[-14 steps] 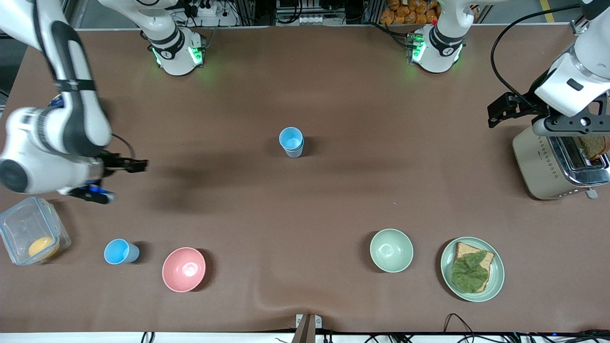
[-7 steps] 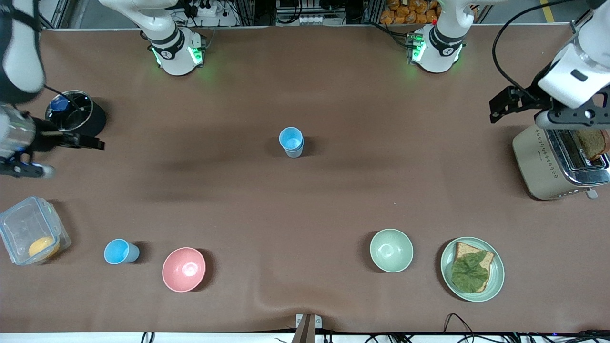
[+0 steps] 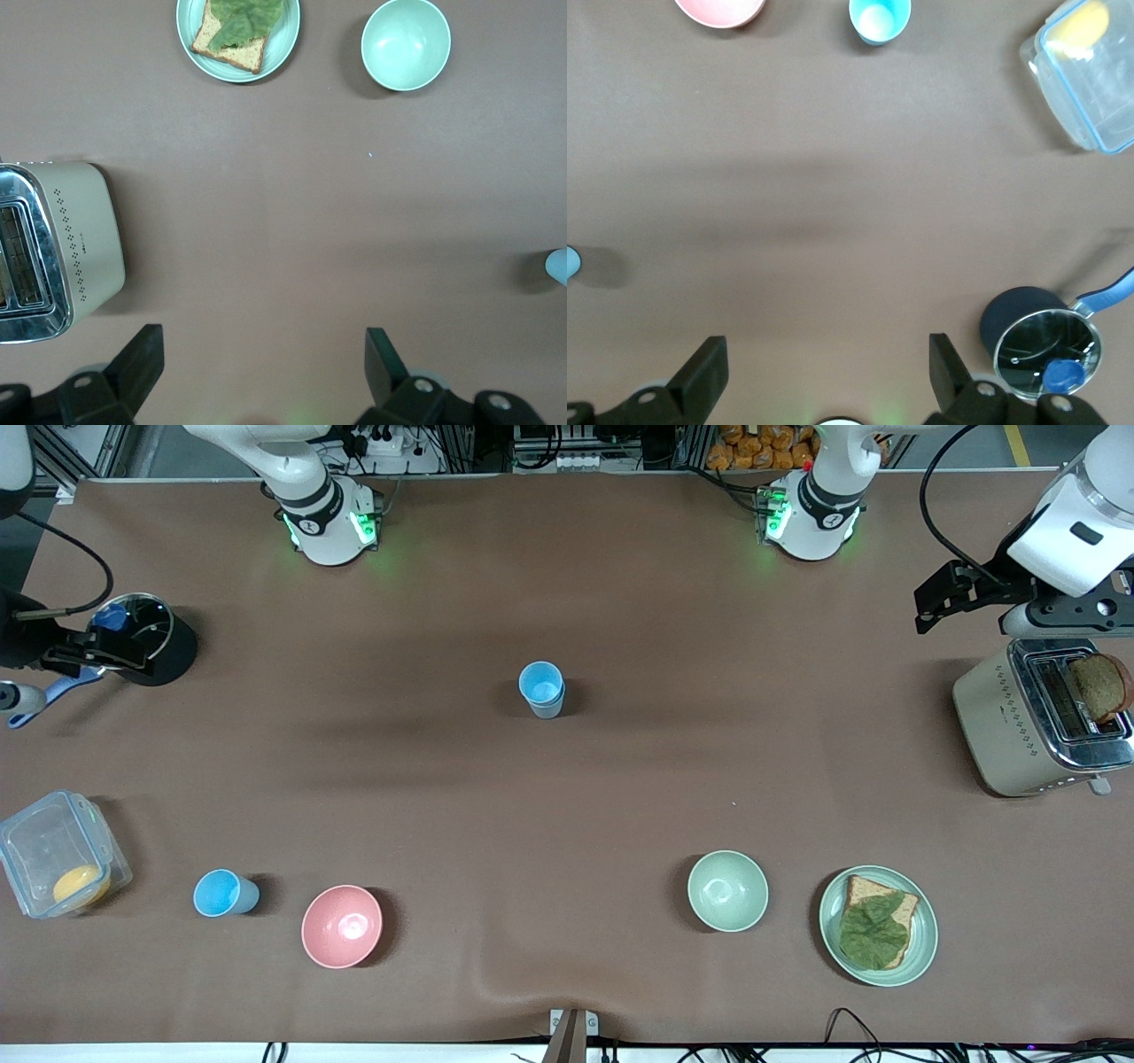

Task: Stack blue cups with both arms

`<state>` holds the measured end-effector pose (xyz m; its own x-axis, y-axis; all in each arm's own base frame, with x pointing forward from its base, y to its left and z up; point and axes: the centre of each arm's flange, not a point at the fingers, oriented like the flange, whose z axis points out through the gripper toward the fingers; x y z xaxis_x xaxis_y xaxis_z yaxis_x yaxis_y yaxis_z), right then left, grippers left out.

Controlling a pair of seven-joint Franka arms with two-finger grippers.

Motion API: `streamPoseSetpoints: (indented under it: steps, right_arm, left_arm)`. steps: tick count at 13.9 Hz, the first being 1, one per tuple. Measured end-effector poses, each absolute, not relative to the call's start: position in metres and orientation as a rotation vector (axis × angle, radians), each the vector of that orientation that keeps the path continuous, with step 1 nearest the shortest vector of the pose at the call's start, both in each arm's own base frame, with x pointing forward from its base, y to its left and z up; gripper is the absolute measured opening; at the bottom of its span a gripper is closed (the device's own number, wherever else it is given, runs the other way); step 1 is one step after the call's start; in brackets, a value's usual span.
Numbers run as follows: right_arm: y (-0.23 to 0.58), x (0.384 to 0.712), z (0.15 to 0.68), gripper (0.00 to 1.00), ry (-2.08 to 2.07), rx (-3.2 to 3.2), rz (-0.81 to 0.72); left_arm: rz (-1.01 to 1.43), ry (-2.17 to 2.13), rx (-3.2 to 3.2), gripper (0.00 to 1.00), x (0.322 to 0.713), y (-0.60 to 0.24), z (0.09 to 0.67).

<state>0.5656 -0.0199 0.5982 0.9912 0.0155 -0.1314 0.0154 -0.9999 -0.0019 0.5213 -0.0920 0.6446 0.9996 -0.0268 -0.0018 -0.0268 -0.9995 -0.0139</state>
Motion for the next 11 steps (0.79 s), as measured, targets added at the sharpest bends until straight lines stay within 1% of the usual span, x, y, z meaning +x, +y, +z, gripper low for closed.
streamPoseSetpoints:
  steps: [6,11]
  right_arm:
    - [-0.016,0.559,0.627,1.0,-0.035,-3.141,0.212]
    - [-0.014,0.557,0.635,1.0,-0.031,-3.142,0.212]
  left_arm:
    - [0.005,0.044,-3.127,1.0,0.521,-0.094,0.644]
    - [-0.003,0.035,-3.129,1.0,0.522,-0.092,0.646]
